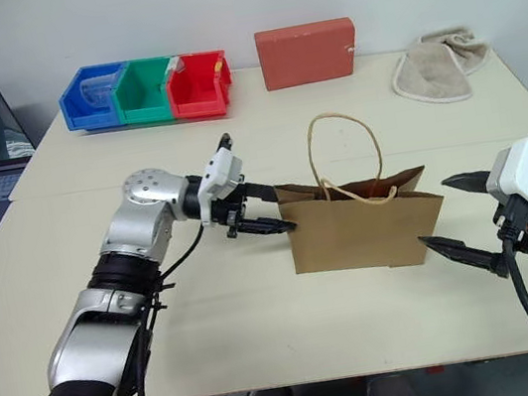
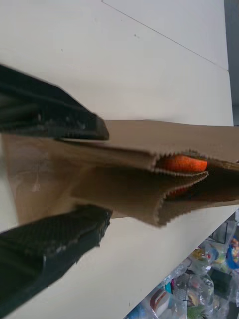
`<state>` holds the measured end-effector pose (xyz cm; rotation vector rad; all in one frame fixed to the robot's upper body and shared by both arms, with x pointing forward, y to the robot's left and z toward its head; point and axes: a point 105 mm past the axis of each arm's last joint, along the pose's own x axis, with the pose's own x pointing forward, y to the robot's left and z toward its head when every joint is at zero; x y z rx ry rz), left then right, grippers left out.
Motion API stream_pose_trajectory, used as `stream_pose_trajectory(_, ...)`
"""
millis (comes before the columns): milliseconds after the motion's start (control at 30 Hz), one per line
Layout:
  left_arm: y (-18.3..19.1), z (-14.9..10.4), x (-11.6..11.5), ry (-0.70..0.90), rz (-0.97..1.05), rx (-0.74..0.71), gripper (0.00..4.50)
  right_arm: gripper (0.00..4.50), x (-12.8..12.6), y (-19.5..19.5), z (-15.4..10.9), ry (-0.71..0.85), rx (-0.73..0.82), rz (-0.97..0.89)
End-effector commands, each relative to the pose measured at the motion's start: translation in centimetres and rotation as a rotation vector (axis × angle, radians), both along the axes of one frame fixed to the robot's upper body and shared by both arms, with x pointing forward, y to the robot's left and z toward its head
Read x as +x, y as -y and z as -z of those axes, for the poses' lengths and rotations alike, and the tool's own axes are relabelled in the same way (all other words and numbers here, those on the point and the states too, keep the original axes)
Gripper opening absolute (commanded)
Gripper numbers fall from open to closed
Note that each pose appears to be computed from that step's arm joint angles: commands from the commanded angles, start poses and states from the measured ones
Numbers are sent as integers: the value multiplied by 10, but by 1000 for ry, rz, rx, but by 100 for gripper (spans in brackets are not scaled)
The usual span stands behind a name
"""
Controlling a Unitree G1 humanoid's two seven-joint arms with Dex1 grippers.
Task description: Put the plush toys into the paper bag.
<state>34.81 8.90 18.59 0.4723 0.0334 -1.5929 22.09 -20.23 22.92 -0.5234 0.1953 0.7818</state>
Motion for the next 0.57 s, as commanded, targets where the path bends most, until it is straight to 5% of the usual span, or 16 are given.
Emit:
stream_pose_trajectory(33,-33,-13,-7,48,-107,12,366,450,4,8,-12,39,-37,2)
stream_pose_trajectory(400,-143,-21,-48,89,-561,235,391,450,25,72,-27,-12,-219,-22)
stream_pose_trajectory(567,-155,-18,-64,25,-618,227,391,450,36,95,-40,7,-248,-2)
